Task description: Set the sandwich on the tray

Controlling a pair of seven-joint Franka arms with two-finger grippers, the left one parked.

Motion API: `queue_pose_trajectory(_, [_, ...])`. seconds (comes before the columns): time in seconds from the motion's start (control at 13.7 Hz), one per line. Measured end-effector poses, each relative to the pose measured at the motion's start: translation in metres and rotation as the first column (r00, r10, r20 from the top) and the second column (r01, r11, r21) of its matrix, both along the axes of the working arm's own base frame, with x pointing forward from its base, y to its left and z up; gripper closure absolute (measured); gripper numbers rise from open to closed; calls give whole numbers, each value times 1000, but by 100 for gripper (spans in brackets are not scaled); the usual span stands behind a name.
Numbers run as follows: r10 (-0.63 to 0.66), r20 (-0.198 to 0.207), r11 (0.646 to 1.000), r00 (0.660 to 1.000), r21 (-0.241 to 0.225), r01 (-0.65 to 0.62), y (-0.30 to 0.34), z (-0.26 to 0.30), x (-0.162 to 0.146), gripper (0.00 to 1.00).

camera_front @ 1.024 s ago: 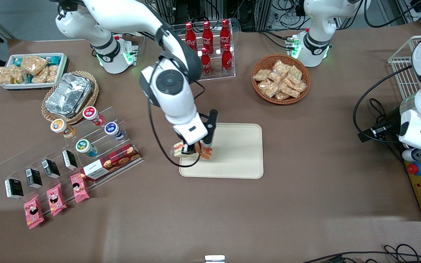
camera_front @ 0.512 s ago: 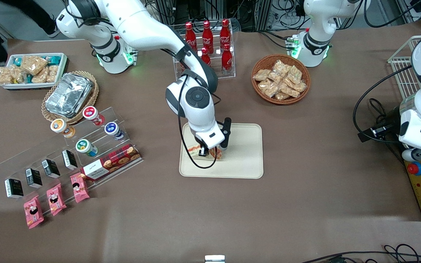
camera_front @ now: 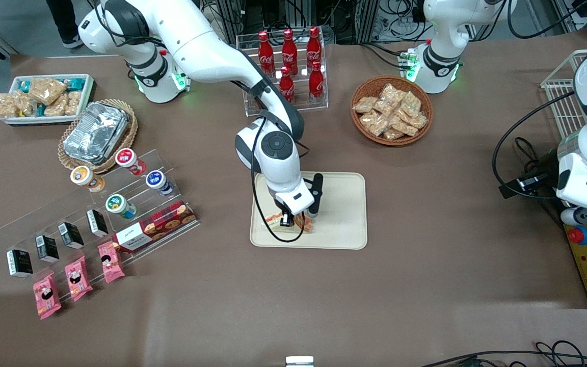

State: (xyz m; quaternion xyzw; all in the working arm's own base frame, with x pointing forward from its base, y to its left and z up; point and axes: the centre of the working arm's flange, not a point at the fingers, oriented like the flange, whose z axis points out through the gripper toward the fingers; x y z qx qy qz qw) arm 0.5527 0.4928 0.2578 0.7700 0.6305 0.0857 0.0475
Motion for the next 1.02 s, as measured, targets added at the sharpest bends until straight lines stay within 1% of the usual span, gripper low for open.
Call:
queue_pose_trajectory(0.15, [1, -1, 1000, 1000, -4, -1, 0, -6, 0, 67])
queue_pose_trajectory(0.22, [1, 1, 1000, 1000, -4, -1, 0, -9, 0, 65])
queue_pose_trajectory(0.29, [1, 2, 1000, 1000, -3, -1, 0, -10, 0, 65])
queue_pose_trajectory(0.44, [2, 5, 1000, 1000, -1, -2, 0, -9, 1, 50])
queue_pose_trajectory(0.73, [-25, 25, 999, 999, 24, 25, 3, 12, 7, 9])
queue_pose_trajectory(0.8, [-45, 28, 998, 999, 33, 44, 1, 24, 10, 2])
queue_pose_trajectory(0.88, [-73, 25, 997, 997, 40, 72, -3, 39, 13, 2])
queue_pose_trajectory(1.02, [-155, 3, 987, 988, 49, 155, -19, 78, 21, 2])
